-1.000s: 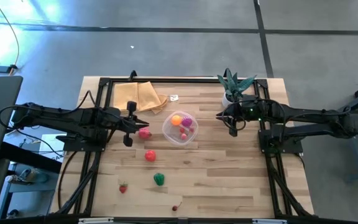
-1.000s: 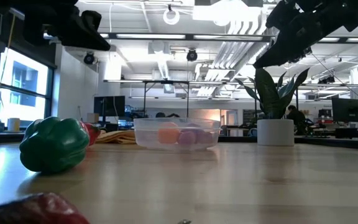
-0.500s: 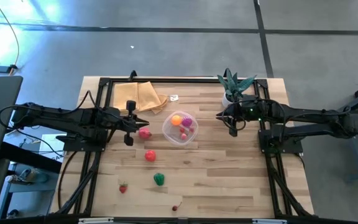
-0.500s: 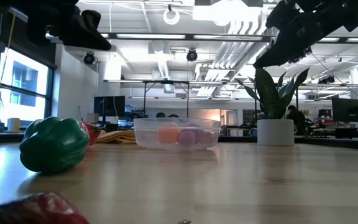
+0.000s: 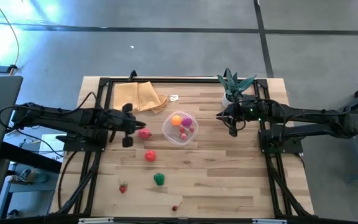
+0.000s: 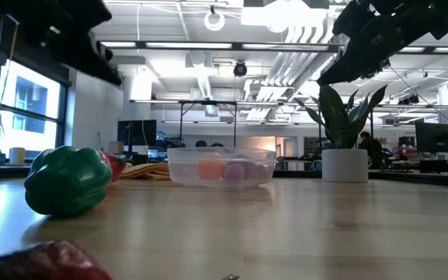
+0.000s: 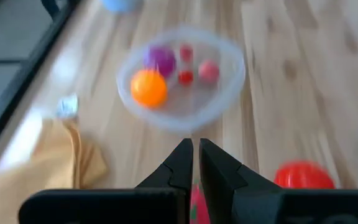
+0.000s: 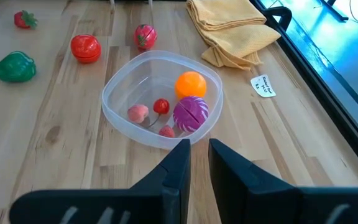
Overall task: Pick and placing Produce into tupperware
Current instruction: Put the dragon fruit into the transparent bin
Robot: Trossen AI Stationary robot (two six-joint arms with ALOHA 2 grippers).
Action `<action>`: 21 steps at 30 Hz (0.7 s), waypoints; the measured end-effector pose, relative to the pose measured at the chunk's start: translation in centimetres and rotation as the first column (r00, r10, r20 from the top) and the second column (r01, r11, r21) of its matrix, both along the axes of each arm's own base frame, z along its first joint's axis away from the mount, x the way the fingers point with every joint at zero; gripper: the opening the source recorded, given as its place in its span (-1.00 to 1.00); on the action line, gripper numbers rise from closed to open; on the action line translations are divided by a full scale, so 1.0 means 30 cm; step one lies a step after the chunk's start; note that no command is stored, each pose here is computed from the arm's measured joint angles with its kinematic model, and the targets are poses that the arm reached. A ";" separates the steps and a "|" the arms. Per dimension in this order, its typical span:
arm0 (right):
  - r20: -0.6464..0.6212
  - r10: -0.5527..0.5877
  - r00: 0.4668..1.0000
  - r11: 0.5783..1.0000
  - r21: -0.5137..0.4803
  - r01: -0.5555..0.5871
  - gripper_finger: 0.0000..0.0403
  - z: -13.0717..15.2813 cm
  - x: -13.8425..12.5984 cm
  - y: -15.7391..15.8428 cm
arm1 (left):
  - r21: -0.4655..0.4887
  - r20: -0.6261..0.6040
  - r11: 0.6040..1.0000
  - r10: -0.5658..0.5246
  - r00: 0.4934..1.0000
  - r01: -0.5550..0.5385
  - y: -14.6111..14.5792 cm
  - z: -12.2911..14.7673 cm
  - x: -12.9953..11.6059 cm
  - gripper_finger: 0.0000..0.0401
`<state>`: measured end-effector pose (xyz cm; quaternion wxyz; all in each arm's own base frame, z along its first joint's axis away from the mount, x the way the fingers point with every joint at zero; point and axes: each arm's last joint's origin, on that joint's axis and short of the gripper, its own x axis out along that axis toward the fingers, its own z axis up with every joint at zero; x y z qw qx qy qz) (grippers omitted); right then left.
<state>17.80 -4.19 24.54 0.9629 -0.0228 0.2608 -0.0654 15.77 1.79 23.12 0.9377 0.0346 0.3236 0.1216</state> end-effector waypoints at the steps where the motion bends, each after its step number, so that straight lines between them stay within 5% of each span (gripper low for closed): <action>1: 0.000 0.000 1.000 1.000 0.000 0.000 -0.77 0.000 0.000 0.000 | -0.003 -0.032 1.000 0.001 0.999 -0.001 -0.001 -0.008 -0.007 -0.91; 10: 0.000 0.000 1.000 1.000 0.000 0.000 -0.77 0.000 0.000 0.000 | -0.016 -0.112 1.000 -0.020 0.993 0.018 -0.004 0.011 -0.024 -0.85; 21: 0.000 0.000 1.000 1.000 0.000 0.000 -0.77 0.000 0.000 0.000 | -0.065 -0.142 0.998 -0.007 0.990 -0.002 -0.006 0.042 -0.036 -0.07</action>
